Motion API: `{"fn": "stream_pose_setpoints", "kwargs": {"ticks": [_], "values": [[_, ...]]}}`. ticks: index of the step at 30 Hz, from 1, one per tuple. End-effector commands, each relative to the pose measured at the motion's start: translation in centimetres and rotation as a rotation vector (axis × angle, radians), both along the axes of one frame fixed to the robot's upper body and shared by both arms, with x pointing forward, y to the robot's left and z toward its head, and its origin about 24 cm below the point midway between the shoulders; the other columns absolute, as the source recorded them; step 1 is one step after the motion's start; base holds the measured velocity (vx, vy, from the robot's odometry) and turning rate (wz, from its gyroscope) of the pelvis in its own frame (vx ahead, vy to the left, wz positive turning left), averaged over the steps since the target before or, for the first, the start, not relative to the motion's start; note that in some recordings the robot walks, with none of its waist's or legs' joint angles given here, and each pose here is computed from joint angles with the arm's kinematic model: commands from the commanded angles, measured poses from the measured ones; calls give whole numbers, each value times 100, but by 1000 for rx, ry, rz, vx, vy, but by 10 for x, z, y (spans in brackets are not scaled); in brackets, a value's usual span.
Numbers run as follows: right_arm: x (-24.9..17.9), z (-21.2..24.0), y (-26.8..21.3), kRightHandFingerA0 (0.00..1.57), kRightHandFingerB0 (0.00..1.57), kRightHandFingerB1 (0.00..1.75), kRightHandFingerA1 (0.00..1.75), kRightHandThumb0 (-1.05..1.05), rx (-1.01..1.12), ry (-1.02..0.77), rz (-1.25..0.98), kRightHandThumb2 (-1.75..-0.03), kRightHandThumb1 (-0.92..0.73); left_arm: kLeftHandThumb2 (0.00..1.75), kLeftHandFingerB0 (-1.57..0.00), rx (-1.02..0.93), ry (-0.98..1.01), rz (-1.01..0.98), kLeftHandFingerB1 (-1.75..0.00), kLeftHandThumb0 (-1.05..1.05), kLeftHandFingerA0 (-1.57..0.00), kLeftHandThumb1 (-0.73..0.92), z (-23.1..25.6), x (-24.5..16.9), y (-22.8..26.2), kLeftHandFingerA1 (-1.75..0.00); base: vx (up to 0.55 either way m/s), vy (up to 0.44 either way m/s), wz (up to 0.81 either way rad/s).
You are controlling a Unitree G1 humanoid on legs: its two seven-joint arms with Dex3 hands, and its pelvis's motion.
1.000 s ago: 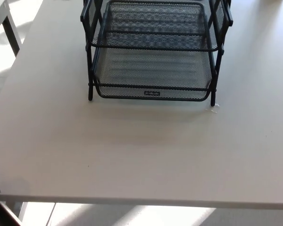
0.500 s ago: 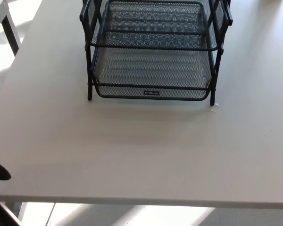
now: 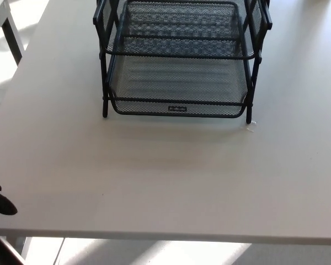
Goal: The robot uses its right hand to grab the drawer kept on the middle of the desk and pull it out towards the robot
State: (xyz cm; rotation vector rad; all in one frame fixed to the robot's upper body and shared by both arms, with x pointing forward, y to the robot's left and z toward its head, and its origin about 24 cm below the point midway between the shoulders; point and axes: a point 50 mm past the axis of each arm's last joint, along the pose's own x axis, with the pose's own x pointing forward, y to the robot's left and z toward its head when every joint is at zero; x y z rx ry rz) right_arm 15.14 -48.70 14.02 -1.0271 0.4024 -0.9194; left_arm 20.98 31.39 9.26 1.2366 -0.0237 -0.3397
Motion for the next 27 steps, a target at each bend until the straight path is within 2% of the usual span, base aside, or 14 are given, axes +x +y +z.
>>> {"fn": "stream_pose_setpoints", "kwargs": {"ticks": [1,2,3,4,5,6,7,8,10,13,17,18,23,27], "values": [[26,74,25,57,15,48,117,-86,-266,-110,103,-61,-66,57,-80,27,20,-20,-55,-28,-77,57,1,-3,1,-84,0,0,0],[29,79,29,57,15,48,117,-86,-291,-121,125,-61,-66,57,-80,27,25,-18,-55,-28,-77,57,1,-3,1,-84,0,0,0],[33,86,36,30,14,52,101,-87,-300,-152,134,-60,-66,57,-80,29,26,-19,-55,-28,-78,56,1,-3,1,-84,0,0,0],[41,100,51,22,14,54,71,-91,-334,-192,158,-61,-68,57,-80,30,19,-21,-55,-27,-79,56,1,-3,1,-83,0,0,0],[48,109,61,18,11,54,59,-86,-348,-245,227,-93,-51,57,-81,30,15,-23,-55,-27,-79,56,1,-3,1,-83,0,0,0],[52,114,67,18,14,54,66,-89,-361,-289,273,-61,-66,57,-80,29,16,-22,-55,-27,-79,56,1,-3,1,-83,0,0,0],[56,121,77,16,12,56,63,-87,-379,-312,325,-93,-51,57,-81,29,15,-23,-55,-28,-79,56,1,-2,1,-84,0,0,0],[60,127,87,16,11,58,66,-90,-411,-314,352,-94,-53,57,-81,22,14,-21,-55,-28,-79,55,0,-2,1,-85,0,0,0],[65,132,100,18,19,62,68,-97,-449,-339,366,-88,-55,57,-81,21,15,-20,-55,-28,-79,56,0,-2,2,-85,0,0,0],[79,142,138,17,7,50,62,-76,-521,-360,505,-89,-51,57,-81,29,21,-18,-55,-27,-79,56,0,-2,1,-86,0,0,0],[97,141,173,22,20,46,54,-71,-489,-413,650,-83,-46,57,-80,26,28,-7,-55,-29,-78,57,0,-2,2,-87,0,0,0],[101,141,182,23,25,32,43,-67,-442,-398,702,-58,-60,57,-80,33,28,-13,-55,-28,-78,57,1,-2,1,-86,0,0,0],[117,141,252,24,25,32,46,-66,-463,-435,944,-57,-55,57,-81,19,26,-16,-54,-28,-79,56,-1,-4,0,-84,0,0,0],[128,137,272,19,22,31,38,-66,-420,-416,1045,-58,-61,57,-81,19,23,-15,-55,-28,-79,56,-2,-4,1,-84,0,0,0]]}}
